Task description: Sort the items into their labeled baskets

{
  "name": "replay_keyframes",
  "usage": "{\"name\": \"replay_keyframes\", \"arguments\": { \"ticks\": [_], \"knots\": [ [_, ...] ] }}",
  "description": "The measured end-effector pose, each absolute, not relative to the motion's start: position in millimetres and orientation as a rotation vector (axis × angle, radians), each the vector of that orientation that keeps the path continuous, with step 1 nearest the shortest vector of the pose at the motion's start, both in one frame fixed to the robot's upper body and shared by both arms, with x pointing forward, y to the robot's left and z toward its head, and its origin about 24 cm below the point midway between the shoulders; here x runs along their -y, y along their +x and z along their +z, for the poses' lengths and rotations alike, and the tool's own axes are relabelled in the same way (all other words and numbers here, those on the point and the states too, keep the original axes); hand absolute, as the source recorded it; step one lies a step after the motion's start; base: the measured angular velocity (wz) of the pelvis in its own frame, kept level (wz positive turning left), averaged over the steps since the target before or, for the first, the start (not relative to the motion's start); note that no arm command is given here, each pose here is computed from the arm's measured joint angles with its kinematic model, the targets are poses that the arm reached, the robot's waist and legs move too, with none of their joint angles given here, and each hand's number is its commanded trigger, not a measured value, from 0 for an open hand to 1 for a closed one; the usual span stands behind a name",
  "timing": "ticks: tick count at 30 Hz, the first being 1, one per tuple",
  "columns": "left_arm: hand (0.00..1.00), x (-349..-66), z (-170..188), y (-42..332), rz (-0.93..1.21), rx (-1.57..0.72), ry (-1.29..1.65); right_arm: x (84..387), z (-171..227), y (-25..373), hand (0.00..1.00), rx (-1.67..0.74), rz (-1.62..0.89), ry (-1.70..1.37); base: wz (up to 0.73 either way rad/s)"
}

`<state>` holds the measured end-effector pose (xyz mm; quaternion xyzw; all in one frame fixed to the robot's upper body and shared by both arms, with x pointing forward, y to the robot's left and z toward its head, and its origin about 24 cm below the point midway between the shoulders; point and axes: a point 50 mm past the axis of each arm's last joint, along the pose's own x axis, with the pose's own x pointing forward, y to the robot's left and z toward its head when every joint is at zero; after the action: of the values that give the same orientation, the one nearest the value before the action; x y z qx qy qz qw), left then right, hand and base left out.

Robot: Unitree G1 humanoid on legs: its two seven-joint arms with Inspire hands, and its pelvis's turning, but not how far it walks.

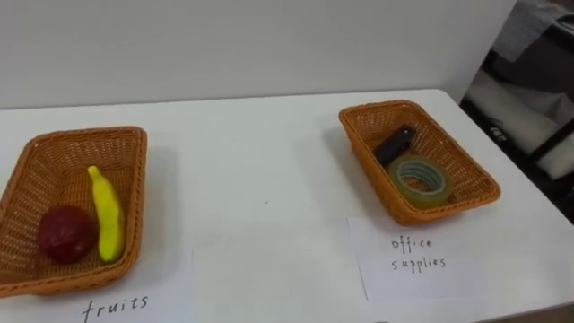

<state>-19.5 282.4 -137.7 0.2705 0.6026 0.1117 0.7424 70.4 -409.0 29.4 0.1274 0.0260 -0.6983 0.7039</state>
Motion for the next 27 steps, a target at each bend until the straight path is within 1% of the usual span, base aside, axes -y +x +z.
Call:
{"name": "replay_keyframes", "arguments": {
  "ticks": [3, 4, 7, 8, 10, 11, 13, 15, 17, 18, 19, 20, 24, 27],
  "knots": [
    [0.0, -278, -139, -20, 0.222, -1.317, 0.593, 402, -6, 50, 0.0, -0.209, -1.676, 0.362, -0.18],
    [0.0, -277, -139, -17, 0.222, -1.309, 0.591, 401, -11, 47, 0.0, -0.234, -1.692, 0.36, -0.21],
    [0.0, -275, -142, -8, 0.217, -1.295, 0.579, 384, -50, 24, 0.0, -0.456, -1.748, 0.322, -0.11],
    [0.0, -274, -143, -6, 0.213, -1.293, 0.577, 380, -57, 20, 0.0, -0.495, -1.747, 0.317, -0.06],
    [0.0, -269, -145, -2, 0.2, -1.284, 0.568, 358, -83, 0, 0.0, -0.668, -1.726, 0.287, -0.06],
    [0.0, -267, -145, -1, 0.191, -1.283, 0.569, 351, -90, -5, 0.0, -0.717, -1.709, 0.277, -0.09],
    [0.0, -262, -149, 0, 0.177, -1.293, 0.549, 327, -111, -20, 0.0, -0.862, -1.631, 0.275, -0.07],
    [0.0, -261, -150, 0, 0.165, -1.297, 0.547, 314, -122, -32, 0.0, -0.951, -1.579, 0.279, 0.0],
    [0.0, -260, -151, -1, 0.16, -1.302, 0.55, 302, -133, -40, 0.0, -1.063, -1.467, 0.225, -0.03],
    [0.0, -259, -153, -1, 0.15, -1.313, 0.551, 294, -139, -46, 0.0, -1.153, -1.354, 0.157, -0.1],
    [0.0, -258, -153, -1, 0.139, -1.316, 0.553, 290, -141, -48, 0.0, -1.195, -1.289, 0.119, -0.16],
    [0.0, -255, -155, -1, 0.12, -1.325, 0.558, 283, -146, -46, 0.0, -1.251, -1.164, 0.074, -0.18],
    [0.0, -250, -158, 2, 0.076, -1.343, 0.577, 263, -159, -19, 0.0, -1.325, -0.786, 0.004, -0.04],
    [0.0, -245, -160, 0, 0.046, -1.355, 0.582, 253, -163, 1, 0.0, -1.307, -0.634, 0.034, 0.11]
  ]
}}
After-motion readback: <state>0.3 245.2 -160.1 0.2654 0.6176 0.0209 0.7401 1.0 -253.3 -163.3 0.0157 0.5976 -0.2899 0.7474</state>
